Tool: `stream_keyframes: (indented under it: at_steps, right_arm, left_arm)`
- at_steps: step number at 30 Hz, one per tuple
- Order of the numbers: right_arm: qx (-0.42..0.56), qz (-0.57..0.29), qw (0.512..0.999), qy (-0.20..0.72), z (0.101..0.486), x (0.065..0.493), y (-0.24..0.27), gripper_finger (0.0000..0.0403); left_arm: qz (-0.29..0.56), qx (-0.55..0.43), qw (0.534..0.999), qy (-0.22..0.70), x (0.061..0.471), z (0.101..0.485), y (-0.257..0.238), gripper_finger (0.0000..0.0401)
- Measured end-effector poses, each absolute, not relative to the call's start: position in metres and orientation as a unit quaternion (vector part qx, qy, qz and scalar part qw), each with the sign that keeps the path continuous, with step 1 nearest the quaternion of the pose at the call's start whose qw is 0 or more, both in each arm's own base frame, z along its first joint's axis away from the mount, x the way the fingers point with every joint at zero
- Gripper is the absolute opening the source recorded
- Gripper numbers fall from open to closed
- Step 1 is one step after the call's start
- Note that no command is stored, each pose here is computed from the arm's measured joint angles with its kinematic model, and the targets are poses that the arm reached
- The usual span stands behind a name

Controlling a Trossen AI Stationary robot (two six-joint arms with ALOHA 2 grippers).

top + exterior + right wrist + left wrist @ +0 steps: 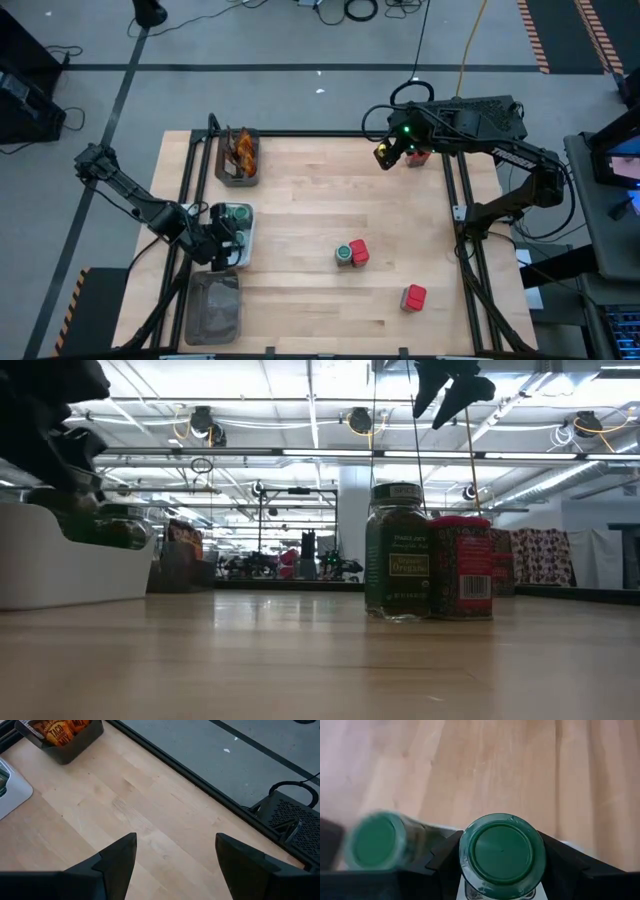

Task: Sort spices by type
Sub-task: Put the top green seasoning bottle into the white bin

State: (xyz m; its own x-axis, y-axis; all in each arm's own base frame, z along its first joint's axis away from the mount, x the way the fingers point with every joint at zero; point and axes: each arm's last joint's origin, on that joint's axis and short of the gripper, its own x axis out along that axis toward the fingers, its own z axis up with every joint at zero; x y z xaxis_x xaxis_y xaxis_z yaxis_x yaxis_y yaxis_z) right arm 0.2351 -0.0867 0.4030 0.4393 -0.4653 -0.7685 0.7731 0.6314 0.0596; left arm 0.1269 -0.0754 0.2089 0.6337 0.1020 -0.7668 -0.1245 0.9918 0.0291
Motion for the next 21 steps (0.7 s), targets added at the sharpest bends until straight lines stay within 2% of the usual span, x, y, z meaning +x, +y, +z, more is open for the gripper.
stream_keyframes:
  at_steps: [7,21]
  right_arm:
    - [0.198,-0.373,0.823,0.381,0.4024,0.2344,-0.0864,0.0254]
    - [0.179,-0.367,0.825,0.390,0.4022,0.2338,-0.0874,0.0254]
  left_arm:
    - [0.145,-0.164,0.883,0.416,0.1245,0.2076,-0.0738,0.0213]
    - [0.267,-0.302,0.831,0.383,0.1193,0.2098,-0.0666,0.0213]
